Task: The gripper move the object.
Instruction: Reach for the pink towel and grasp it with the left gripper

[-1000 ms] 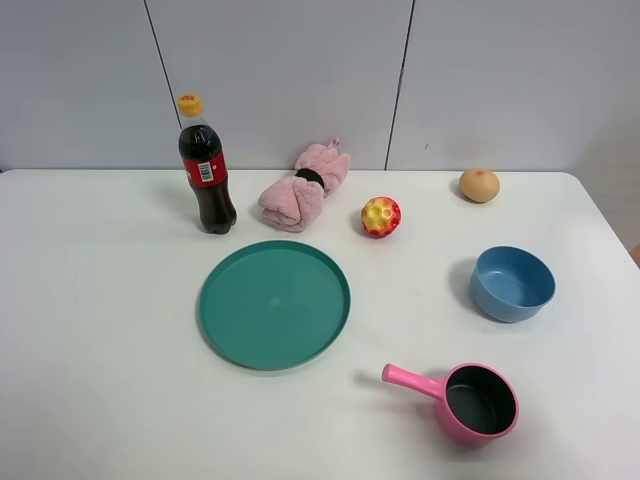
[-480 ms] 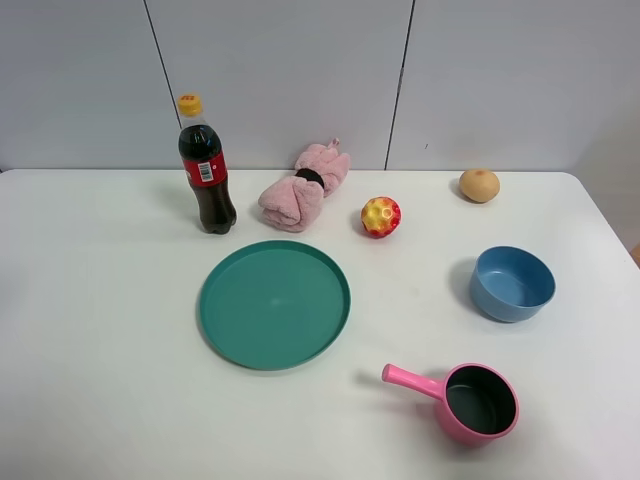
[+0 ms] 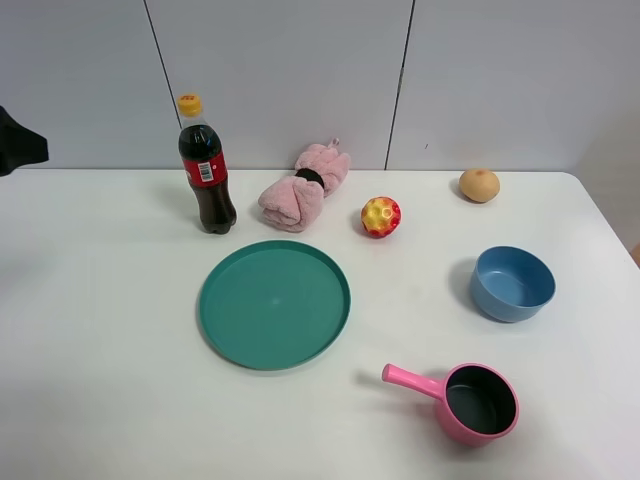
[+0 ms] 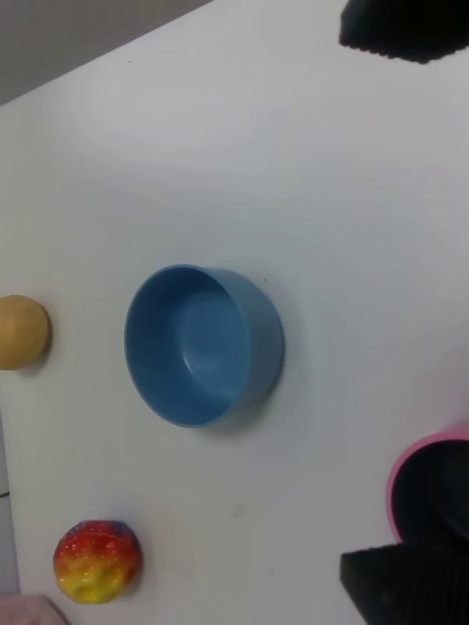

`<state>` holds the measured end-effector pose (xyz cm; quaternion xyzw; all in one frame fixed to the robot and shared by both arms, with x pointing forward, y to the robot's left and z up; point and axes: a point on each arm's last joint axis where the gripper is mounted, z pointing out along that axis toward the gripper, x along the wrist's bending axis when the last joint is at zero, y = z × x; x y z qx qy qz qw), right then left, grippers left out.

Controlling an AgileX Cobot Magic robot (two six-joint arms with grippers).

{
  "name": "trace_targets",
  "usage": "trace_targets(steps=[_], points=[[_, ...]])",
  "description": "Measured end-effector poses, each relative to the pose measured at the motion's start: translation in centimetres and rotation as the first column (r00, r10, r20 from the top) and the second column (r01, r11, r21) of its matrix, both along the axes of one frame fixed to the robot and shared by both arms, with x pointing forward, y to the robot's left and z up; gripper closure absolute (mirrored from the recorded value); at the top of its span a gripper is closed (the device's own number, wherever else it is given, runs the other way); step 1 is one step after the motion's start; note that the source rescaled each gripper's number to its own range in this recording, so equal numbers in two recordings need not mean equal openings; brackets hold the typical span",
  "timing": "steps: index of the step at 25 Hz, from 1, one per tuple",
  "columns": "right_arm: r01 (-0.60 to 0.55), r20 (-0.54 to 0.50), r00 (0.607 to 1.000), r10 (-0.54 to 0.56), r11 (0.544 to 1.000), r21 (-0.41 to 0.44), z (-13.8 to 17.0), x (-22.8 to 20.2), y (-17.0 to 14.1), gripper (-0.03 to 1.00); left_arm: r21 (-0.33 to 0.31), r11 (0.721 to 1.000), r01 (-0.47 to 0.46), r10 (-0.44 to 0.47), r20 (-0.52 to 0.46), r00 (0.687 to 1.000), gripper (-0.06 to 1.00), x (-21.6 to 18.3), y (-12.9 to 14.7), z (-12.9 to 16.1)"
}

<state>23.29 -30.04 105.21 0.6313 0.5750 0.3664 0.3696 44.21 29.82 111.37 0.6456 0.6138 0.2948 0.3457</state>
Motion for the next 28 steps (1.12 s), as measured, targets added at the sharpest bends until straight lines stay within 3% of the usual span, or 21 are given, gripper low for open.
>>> trace_targets(steps=[6, 13, 17, 22, 28], points=[[0.0, 0.0, 1.0, 0.0, 1.0, 0.0, 0.0, 0.0, 0.0, -0.03, 0.008, 0.989, 0.149, -0.149, -0.033, 0.988, -0.06, 2.7, -3.5, -2.1], [0.0, 0.0, 1.0, 0.0, 1.0, 0.0, 0.0, 0.0, 0.0, -0.03, 0.003, 0.944, 0.329, -0.329, -0.034, 0.944, -0.06, 4.2, -9.2, -4.1], [0.0, 0.0, 1.0, 0.0, 1.0, 0.0, 0.0, 0.0, 0.0, -0.03, -0.013, 0.928, 0.373, -0.373, -0.006, 0.928, -0.06, 4.4, -11.3, -4.6], [0.0, 0.0, 1.0, 0.0, 1.0, 0.0, 0.0, 0.0, 0.0, -0.03, -0.02, 0.909, 0.416, -0.416, 0.022, 0.909, -0.06, 4.6, -13.0, -3.9], [0.0, 0.0, 1.0, 0.0, 1.0, 0.0, 0.0, 0.0, 0.0, -0.03, -0.015, 0.889, 0.457, -0.457, 0.007, 0.89, -0.06, 6.9, -14.9, -0.7]])
